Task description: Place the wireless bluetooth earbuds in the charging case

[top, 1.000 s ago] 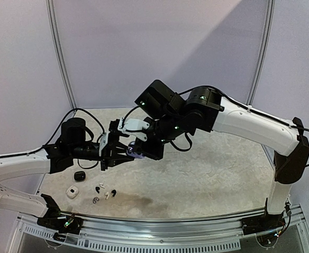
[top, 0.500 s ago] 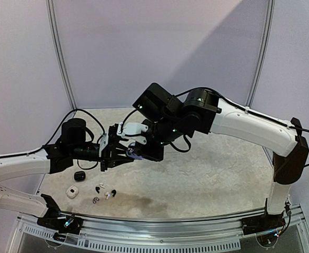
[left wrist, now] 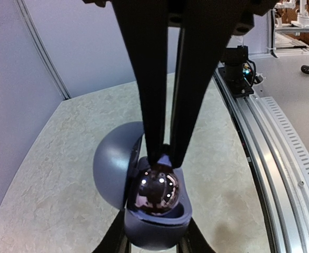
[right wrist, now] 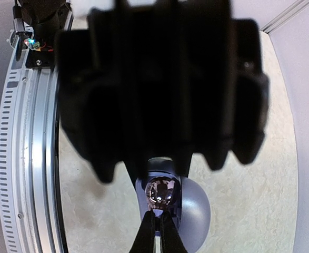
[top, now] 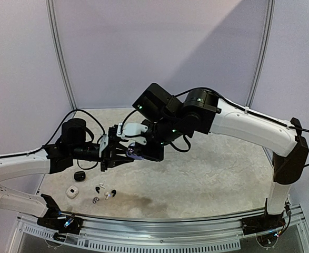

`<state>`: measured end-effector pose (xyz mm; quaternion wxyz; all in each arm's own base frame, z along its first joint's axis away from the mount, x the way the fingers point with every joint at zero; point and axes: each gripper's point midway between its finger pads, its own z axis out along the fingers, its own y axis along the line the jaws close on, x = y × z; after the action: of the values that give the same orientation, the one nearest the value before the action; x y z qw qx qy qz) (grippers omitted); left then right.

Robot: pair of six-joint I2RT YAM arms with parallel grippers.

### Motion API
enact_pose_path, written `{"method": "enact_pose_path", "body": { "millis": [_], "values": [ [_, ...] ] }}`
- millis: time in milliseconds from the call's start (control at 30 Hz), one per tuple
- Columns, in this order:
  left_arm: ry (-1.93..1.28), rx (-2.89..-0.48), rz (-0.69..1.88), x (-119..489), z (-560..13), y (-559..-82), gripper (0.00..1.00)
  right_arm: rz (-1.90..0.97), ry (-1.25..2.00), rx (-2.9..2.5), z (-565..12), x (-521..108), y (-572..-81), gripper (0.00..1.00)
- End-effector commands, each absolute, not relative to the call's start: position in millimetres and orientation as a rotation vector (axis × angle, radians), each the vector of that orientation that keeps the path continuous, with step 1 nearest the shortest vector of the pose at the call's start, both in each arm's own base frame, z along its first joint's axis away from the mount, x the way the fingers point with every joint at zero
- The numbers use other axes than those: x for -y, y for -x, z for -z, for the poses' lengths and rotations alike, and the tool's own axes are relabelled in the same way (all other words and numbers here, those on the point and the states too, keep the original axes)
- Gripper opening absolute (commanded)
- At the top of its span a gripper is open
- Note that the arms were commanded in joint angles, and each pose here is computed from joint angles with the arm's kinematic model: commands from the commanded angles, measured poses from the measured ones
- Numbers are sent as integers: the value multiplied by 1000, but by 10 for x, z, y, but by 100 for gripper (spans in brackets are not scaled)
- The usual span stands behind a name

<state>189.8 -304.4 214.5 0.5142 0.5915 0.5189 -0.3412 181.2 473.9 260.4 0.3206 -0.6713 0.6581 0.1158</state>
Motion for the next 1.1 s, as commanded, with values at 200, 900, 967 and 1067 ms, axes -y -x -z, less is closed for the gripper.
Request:
{"method": "enact_pose_path", "body": {
  "millis": [200, 900, 967, 1067],
  "values": [
    [-1434, -1152, 833, 3088, -2314, -1774, 0, -292, 1742, -1741, -2484, -4871, -1892, 8],
    [-1418, -1188, 831, 3077, -2285, -1792, 0, -277, 1703, -1769, -2618, -4751, -1859, 5],
    [-1415, -1194, 831, 3077, -2282, -1799, 0, -278, 1699, -1767, -2641, -4746, -1846, 6],
    [-1412, -1207, 831, 3077, -2271, -1808, 0, -271, 1693, -1774, -2654, -4722, -1845, 7]
  ]
}}
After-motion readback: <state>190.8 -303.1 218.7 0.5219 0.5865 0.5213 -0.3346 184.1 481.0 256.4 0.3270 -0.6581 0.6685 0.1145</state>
